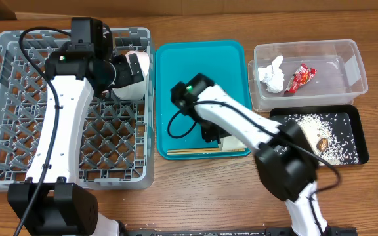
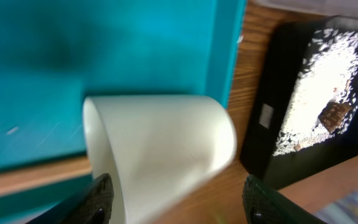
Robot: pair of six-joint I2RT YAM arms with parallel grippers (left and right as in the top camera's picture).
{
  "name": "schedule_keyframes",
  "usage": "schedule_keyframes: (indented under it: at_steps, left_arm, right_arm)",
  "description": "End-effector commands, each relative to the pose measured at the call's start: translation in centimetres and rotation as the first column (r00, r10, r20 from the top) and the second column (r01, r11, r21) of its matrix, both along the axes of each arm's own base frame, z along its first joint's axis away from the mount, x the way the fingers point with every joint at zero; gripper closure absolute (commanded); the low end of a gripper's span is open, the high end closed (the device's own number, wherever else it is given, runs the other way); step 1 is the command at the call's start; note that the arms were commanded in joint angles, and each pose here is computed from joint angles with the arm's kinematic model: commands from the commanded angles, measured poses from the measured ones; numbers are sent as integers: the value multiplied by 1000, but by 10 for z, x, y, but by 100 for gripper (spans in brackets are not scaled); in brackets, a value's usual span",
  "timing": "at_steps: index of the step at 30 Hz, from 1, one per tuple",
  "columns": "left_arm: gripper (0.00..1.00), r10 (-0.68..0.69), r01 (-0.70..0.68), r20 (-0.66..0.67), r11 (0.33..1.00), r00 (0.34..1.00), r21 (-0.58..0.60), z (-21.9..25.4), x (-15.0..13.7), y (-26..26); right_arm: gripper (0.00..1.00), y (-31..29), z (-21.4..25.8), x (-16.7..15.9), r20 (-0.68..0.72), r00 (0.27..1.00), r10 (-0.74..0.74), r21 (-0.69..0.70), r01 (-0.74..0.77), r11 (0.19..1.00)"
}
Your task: Sort waste into correct bins and load items into the dishwasher
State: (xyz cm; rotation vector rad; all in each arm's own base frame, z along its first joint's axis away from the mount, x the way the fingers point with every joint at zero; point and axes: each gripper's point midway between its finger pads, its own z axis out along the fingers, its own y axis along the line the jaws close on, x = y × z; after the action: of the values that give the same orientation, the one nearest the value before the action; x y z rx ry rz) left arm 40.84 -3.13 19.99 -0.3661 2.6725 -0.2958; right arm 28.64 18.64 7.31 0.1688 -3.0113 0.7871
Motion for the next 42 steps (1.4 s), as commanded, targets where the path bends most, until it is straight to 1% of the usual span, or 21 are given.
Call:
schedule_keyframes:
  at_steps: [1, 3, 5, 7, 9, 13, 14, 15, 17, 19, 23, 26, 28, 30, 31, 33, 34, 36, 38, 42]
  left_arm:
    - [0, 26, -25, 6, 1000, 1000, -14, 5, 3, 5]
    - [1, 25, -25, 1, 1000, 1000, -12, 4, 1, 6]
    - [1, 15, -15, -3, 1000, 1000, -8, 4, 0, 5]
    - [1, 7, -7, -2, 1000, 1000, -4, 4, 0, 6]
    - [1, 6, -6, -1, 1000, 1000, -3, 4, 0, 6]
    - [1, 6, -6, -2, 1000, 1000, -3, 4, 0, 6]
    - [2, 5, -5, -3, 1000, 1000, -2, 4, 0, 6]
    - [1, 5, -5, -3, 1000, 1000, -2, 4, 0, 6]
    - [2, 6, -6, -3, 1000, 1000, -3, 4, 0, 6]
    - [4, 5, -5, -3, 1000, 1000, -3, 4, 0, 5]
    - [4, 2, -2, -15, 1000, 1000, -11, 2, -3, 4]
    - [3, -54, 52, -23, 996, 998, -74, 4, -7, -8]
    - [3, -151, 147, -10, 973, 988, -176, 9, -13, -28]
    - [3, -230, 226, 13, 943, 973, -246, 14, -18, -42]
    - [3, -271, 268, 28, 923, 962, -277, 17, -21, -50]
    - [1, -331, 327, 46, 886, 942, -327, 22, -29, -61]
    - [1, -355, 350, 51, 868, 933, -353, 24, -33, -66]
    - [0, -403, 397, 73, 827, 912, -398, 29, -41, -75]
    - [0, -444, 442, 106, 784, 890, -436, 35, -47, -84]
    - [0, -514, 559, 246, 645, 822, -521, 59, -55, -105]
  right_arm:
    - [33, -1, -18, -2, -1, 1000, 14, -86, -14, 996]
    - [34, -2, -22, -3, -11, 1000, 12, -100, -14, 995]
    - [40, -9, -19, -4, 9, 1000, -12, -146, 13, 989]
    - [55, -19, -12, -3, 33, 999, -26, -195, 32, 980]
    - [67, -25, -8, -2, 46, 998, -33, -220, 43, 975]
    - [89, -26, -8, -1, 46, 998, -38, -220, 48, 974]
    - [96, -26, -8, -1, 47, 998, -39, -218, 48, 975]
    - [96, -25, -8, 0, 49, 998, -39, -216, 48, 975]
    - [96, -15, -6, 0, 40, 998, -50, -167, 56, 984]
    - [96, -1, -1, 0, 27, 997, -72, -92, 74, 993]
    - [96, 25, 33, 13, 39, 993, -110, 127, 104, 986]
    - [96, 36, 78, 31, 76, 986, -149, 329, 116, 937]
    - [96, 47, 113, 43, 81, 981, -174, 529, 106, 842]
    - [96, 63, 147, 55, 80, 984, -162, 723, 55, 688]
    - [96, 72, 171, 62, 89, 987, -138, 824, 5, 567]
    - [96, 78, 212, 74, 120, 988, -95, 933, -80, 351]
    - [96, 77, 229, 79, 140, 988, -67, 962, -119, 247]
    - [96, 72, 247, 84, 159, 987, -22, 981, -156, 114]
    - [96, 66, 249, 85, 158, 987, 19, 987, -159, 20]
    - [96, 67, 237, 76, 161, 980, 120, 976, -141, -166]
